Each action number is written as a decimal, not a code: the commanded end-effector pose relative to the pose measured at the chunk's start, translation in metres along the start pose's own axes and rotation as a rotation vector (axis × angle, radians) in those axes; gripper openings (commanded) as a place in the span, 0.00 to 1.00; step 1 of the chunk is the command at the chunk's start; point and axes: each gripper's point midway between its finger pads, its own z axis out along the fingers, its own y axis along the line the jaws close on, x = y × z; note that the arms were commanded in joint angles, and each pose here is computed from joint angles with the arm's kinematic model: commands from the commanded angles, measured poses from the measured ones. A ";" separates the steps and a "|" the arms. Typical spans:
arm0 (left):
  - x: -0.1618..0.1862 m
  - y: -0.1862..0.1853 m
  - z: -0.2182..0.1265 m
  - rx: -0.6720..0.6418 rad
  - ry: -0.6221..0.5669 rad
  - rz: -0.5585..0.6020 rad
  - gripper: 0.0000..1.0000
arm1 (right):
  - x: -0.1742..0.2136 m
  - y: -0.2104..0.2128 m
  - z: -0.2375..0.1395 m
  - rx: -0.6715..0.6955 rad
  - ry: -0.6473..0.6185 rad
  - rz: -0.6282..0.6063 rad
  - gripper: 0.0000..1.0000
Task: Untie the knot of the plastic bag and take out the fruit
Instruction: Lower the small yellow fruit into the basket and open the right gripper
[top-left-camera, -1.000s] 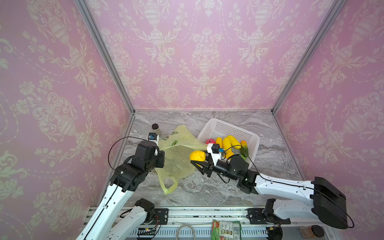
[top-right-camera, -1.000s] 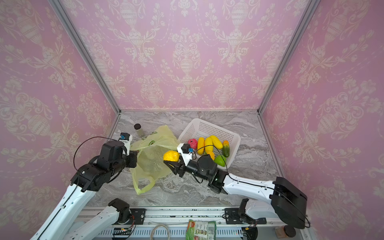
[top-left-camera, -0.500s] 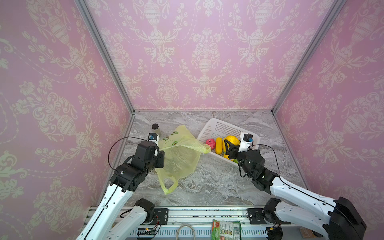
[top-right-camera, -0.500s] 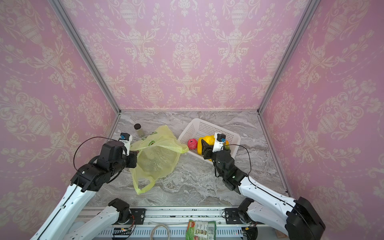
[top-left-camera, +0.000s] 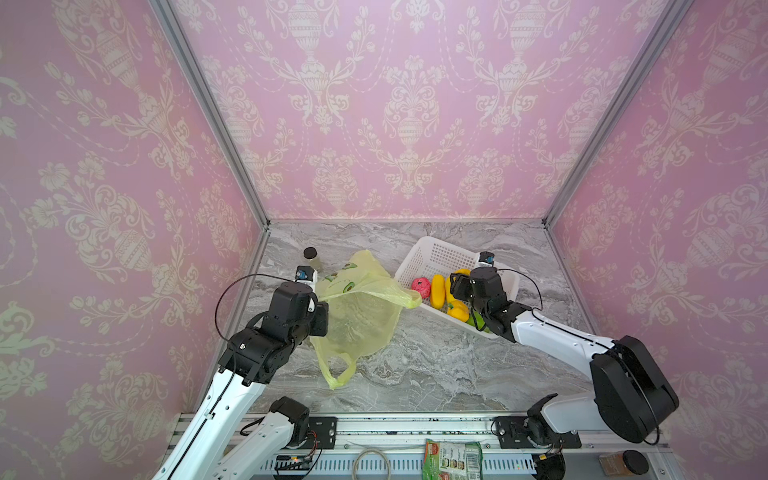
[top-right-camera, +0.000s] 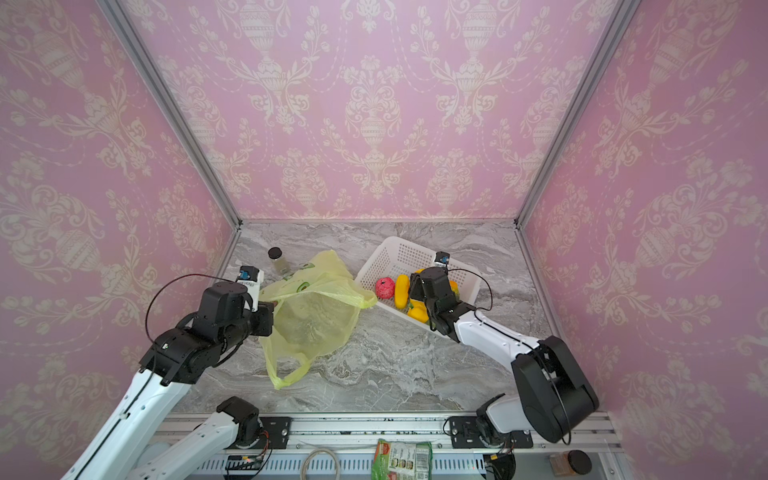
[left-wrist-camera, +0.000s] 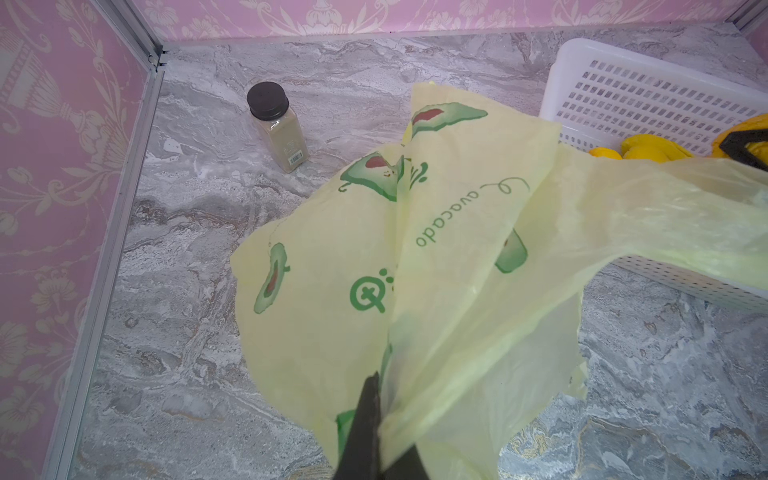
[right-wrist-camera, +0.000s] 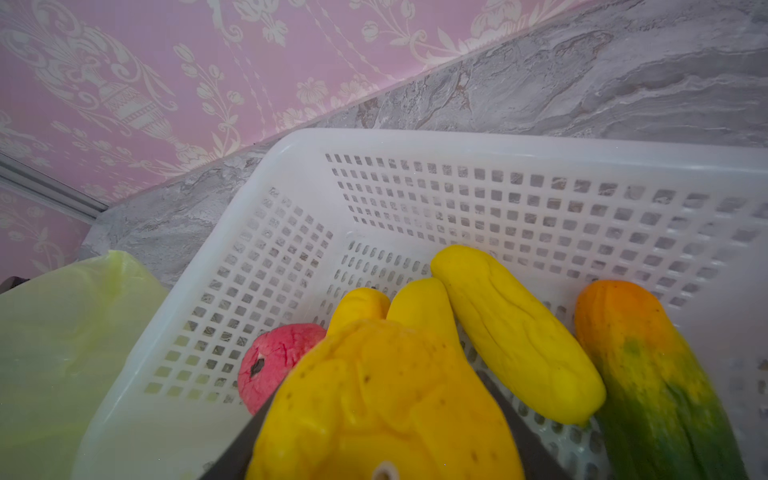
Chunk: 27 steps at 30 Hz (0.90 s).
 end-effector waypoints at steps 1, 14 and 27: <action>0.005 0.006 0.000 -0.027 0.011 -0.021 0.00 | 0.005 -0.002 0.010 0.065 0.071 -0.012 0.15; 0.006 0.005 0.005 -0.029 0.032 -0.017 0.00 | 0.000 0.044 0.058 -0.013 0.107 -0.167 0.19; 0.005 0.006 0.001 -0.026 0.017 -0.020 0.00 | 0.011 0.070 0.136 0.099 0.187 -0.240 0.21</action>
